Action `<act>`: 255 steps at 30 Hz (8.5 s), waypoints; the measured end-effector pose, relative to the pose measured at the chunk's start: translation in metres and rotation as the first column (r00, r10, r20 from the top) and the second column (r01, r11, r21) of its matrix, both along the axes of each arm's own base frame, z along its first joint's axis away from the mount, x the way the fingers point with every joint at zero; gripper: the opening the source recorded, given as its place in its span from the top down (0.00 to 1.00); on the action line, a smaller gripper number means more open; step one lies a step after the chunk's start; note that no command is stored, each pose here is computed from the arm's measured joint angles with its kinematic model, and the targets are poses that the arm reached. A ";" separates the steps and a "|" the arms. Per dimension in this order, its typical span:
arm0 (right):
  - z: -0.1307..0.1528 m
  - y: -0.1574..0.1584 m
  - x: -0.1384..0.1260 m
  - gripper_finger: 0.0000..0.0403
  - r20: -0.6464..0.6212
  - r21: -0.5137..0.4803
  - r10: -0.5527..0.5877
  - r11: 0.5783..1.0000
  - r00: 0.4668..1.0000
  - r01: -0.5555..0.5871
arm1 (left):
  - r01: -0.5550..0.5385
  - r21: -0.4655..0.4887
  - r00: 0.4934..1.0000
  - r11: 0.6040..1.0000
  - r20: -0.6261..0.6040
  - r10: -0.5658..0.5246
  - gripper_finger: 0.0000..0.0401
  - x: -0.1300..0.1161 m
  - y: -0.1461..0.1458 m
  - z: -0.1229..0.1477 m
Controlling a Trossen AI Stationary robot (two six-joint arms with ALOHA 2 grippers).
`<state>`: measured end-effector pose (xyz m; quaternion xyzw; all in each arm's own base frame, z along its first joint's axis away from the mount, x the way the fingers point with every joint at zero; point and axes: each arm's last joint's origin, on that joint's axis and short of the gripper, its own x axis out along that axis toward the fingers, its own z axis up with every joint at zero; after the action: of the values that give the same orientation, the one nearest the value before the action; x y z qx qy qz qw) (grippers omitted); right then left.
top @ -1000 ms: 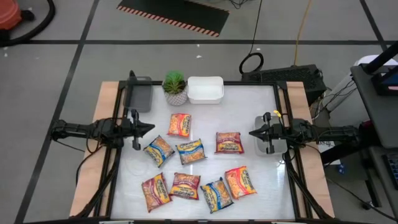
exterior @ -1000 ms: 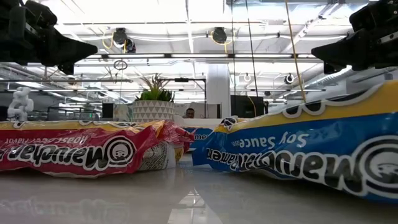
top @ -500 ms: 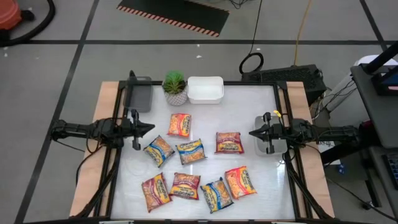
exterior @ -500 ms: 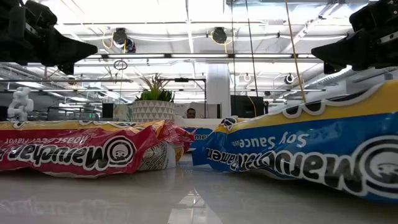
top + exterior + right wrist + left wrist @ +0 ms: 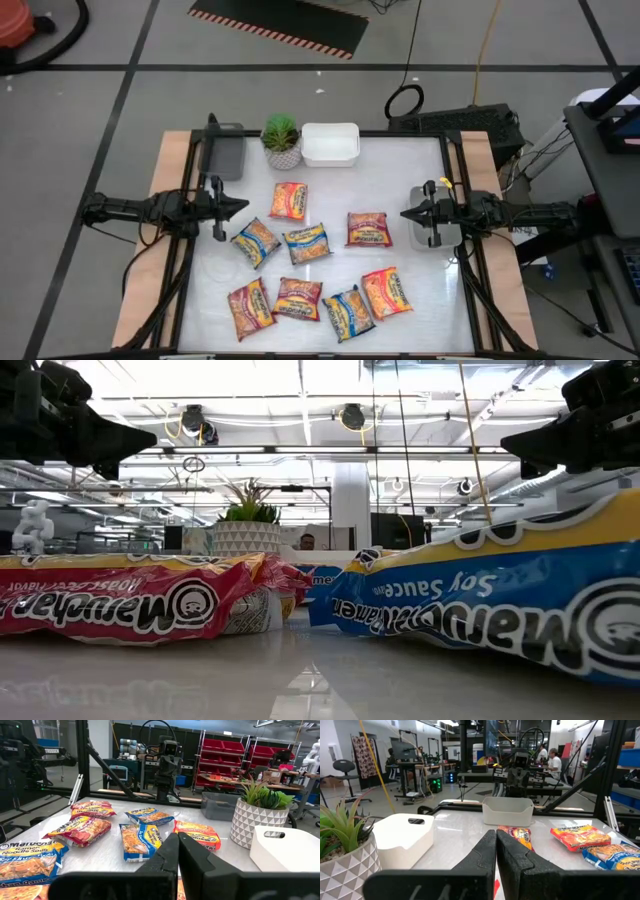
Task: Sort Maruchan noodles
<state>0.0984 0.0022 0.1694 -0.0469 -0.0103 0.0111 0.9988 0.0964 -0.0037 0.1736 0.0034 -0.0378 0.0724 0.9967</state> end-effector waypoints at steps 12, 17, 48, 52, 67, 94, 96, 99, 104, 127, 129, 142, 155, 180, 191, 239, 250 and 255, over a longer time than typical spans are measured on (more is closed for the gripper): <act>0.000 0.000 0.000 1.00 0.001 0.000 0.000 1.000 1.000 0.000 | 0.000 0.000 1.000 1.000 0.001 0.000 0.95 0.000 0.000 0.000; 0.002 0.000 0.000 1.00 0.021 0.107 0.002 0.994 1.000 -0.004 | 0.000 0.000 1.000 1.000 0.001 0.000 0.95 0.000 0.000 0.000; 0.155 0.004 0.091 1.00 -0.525 0.083 -0.151 0.970 0.838 0.227 | 0.000 0.000 1.000 1.000 0.001 0.000 0.95 0.000 0.000 0.000; 0.160 0.015 0.109 1.00 -0.628 0.010 -0.239 0.949 0.741 0.315 | 0.000 0.000 1.000 1.000 0.001 0.000 0.95 0.000 0.000 0.000; 0.138 0.055 0.123 0.90 -0.871 -0.022 -0.217 0.914 0.441 0.406 | 0.000 0.000 1.000 1.000 0.001 0.000 0.95 0.000 0.000 0.000; 0.038 0.091 0.127 0.50 -0.967 -0.077 -0.159 0.927 0.200 0.367 | -0.003 0.048 1.000 0.999 -0.004 0.004 0.95 0.000 0.000 0.000; 0.032 0.090 0.125 0.48 -0.968 -0.085 -0.164 0.927 0.191 0.366 | -0.004 0.050 1.000 0.999 -0.004 0.004 0.95 0.000 0.000 0.000; 0.021 0.087 0.123 0.47 -0.967 -0.088 -0.166 0.930 0.194 0.357 | -0.004 0.051 1.000 0.999 -0.003 0.004 0.95 0.000 0.000 0.000; -0.001 0.080 0.118 0.48 -0.967 -0.070 -0.155 0.926 0.204 0.371 | -0.004 0.052 1.000 0.999 -0.003 0.004 0.95 0.000 0.000 0.001; -0.042 0.058 0.110 0.48 -0.950 0.015 -0.125 0.898 0.287 0.440 | -0.009 0.125 1.000 0.992 -0.013 0.011 0.95 0.000 0.000 0.000; -0.042 0.058 0.110 0.50 -0.949 0.015 -0.125 0.897 0.288 0.442 | -0.010 0.140 1.000 0.990 -0.015 0.012 0.95 0.000 0.000 0.000; -0.041 0.059 0.115 0.94 -0.931 0.047 -0.112 0.907 0.347 0.419 | -0.011 0.156 1.000 0.988 -0.017 0.014 0.95 0.000 0.000 0.001; -0.028 0.057 0.118 1.00 -0.865 -0.085 -0.258 0.921 0.430 0.380 | -0.094 0.220 0.994 0.971 -0.027 0.103 0.95 0.000 0.002 0.000; 0.070 0.059 0.157 1.00 -0.362 -0.510 -0.538 0.798 0.761 0.321 | -0.084 0.042 0.996 0.996 -0.003 0.085 0.95 0.000 0.002 0.000; 0.083 0.065 0.163 1.00 -0.280 -0.538 -0.446 0.806 0.850 0.246 | 0.010 -0.057 1.000 0.998 0.016 -0.009 0.88 0.000 -0.003 0.001; 0.130 0.102 0.169 1.00 0.185 -0.438 0.148 0.898 0.972 -0.053 | 0.425 -0.160 0.904 0.891 0.017 -0.428 0.25 0.156 -0.075 0.040; 0.126 0.109 0.166 1.00 0.144 -0.434 0.159 0.897 0.977 -0.082 | 0.467 -0.159 0.880 0.870 -0.017 -0.475 0.01 0.208 -0.088 0.036; 0.121 0.109 0.167 1.00 0.100 -0.420 0.126 0.905 0.987 -0.073 | 0.510 -0.151 0.856 0.847 -0.007 -0.516 0.01 0.231 -0.097 0.037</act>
<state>0.2655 0.1110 0.2906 -0.2577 -0.0722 0.0613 0.9616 0.3276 -0.1008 0.2109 -0.0767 -0.0087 -0.1940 0.9780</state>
